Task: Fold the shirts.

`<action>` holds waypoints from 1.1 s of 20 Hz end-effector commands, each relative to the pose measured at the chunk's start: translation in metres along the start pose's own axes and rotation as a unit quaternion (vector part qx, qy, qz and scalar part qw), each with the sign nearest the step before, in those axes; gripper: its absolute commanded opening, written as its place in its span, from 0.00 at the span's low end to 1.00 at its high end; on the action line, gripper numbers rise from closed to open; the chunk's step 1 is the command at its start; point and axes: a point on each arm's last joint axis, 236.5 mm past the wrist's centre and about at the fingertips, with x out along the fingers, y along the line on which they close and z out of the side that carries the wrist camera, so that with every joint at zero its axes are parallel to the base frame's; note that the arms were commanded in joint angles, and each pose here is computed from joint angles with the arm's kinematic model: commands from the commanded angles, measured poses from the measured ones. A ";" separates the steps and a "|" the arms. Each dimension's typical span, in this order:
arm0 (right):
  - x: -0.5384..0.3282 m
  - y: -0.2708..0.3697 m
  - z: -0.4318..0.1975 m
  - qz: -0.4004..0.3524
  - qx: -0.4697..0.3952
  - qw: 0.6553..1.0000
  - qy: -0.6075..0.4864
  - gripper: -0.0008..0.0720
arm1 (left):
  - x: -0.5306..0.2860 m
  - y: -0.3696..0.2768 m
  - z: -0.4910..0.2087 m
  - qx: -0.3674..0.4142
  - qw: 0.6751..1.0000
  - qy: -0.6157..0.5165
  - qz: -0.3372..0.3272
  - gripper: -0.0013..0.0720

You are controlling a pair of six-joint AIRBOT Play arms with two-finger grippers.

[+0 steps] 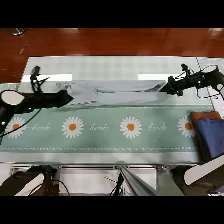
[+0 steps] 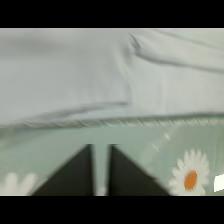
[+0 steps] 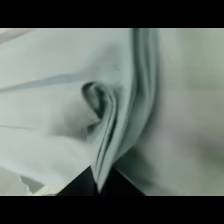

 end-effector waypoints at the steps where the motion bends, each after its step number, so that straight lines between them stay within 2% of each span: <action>1: -0.046 0.024 -0.007 -0.030 -0.067 0.997 -0.022 0.05 | 0.019 -0.053 -0.023 0.065 0.997 0.030 -0.041 0.05; 3: -0.094 0.027 -0.019 -0.105 -0.122 0.986 -0.054 0.05 | 0.027 -0.081 -0.030 0.101 0.993 0.047 -0.049 0.05; 5: -0.133 0.047 -0.044 -0.136 -0.155 0.974 -0.096 0.05 | 0.044 -0.094 -0.035 0.125 0.990 0.064 -0.011 0.05; 7: -0.154 0.078 -0.081 -0.121 -0.178 0.968 -0.131 0.05 | 0.069 -0.120 -0.034 0.170 0.983 0.071 0.012 0.05; 10: -0.169 0.102 -0.139 -0.105 -0.190 0.962 -0.163 0.05 | 0.122 -0.174 -0.039 0.194 0.976 0.097 -0.008 0.05; 13: -0.177 0.123 -0.181 -0.080 -0.199 0.958 -0.189 0.05 | 0.174 -0.216 -0.079 0.208 0.963 0.167 -0.027 0.05; 17: -0.185 0.143 -0.202 -0.058 -0.217 0.952 -0.208 0.05 | 0.214 -0.274 -0.149 0.169 0.952 0.237 -0.098 0.05; 20: -0.185 0.142 -0.201 -0.058 -0.213 0.953 -0.209 0.05 | 0.217 -0.292 -0.208 0.141 0.934 0.302 -0.127 0.05; 22: -0.185 0.141 -0.200 -0.060 -0.214 0.952 -0.210 0.05 | 0.207 -0.295 -0.229 0.170 0.917 0.331 -0.143 0.05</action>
